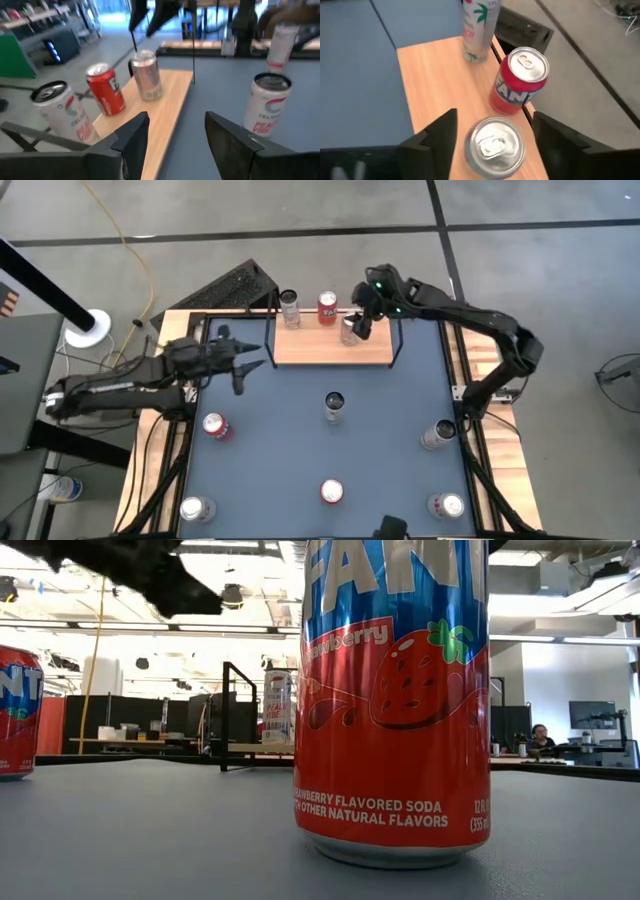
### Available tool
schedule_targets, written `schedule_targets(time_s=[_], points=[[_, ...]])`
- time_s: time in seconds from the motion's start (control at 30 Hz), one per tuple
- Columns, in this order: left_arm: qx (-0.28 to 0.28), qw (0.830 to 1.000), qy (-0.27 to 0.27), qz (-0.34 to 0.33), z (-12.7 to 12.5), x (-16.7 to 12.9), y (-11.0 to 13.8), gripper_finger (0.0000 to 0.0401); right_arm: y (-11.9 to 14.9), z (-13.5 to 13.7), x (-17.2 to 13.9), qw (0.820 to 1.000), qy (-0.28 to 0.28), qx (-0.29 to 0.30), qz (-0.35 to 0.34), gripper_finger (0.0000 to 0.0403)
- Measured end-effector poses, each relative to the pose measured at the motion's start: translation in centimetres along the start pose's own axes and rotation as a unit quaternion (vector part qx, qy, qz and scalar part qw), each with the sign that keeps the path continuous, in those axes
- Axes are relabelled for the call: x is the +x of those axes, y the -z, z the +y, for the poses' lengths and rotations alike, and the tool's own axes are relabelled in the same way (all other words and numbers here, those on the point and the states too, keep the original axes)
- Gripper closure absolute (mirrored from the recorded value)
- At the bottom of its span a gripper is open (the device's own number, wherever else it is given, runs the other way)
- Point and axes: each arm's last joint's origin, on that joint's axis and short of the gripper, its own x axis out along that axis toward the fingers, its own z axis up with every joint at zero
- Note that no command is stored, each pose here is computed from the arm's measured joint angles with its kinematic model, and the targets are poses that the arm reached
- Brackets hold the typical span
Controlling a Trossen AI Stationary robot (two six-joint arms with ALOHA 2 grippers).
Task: Place canned beverage on shelf
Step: Put the top red-silver soda can on the shelf
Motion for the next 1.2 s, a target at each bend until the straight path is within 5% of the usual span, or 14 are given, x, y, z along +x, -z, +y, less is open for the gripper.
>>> schedule_targets(time_s=[0.27,0.63,1.2], points=[[-0.032,0.997,-0.004,-0.066,-0.1,-2.8,4.2,0.0217,0.2,-0.8,1.5,0.999,-0.021,-0.007,0.026,0.0127],[-0.044,0.997,-0.041,-0.051,-0.3,-3.0,9.6,0.0217,0.3,-1.2,1.5,0.997,-0.065,-0.031,0.011,0.0127],[-0.073,0.995,-0.067,0.02,-0.3,-3.0,11.1,0.0217,1.3,-2.5,2.6,0.997,-0.047,-0.054,0.042,0.0127]])
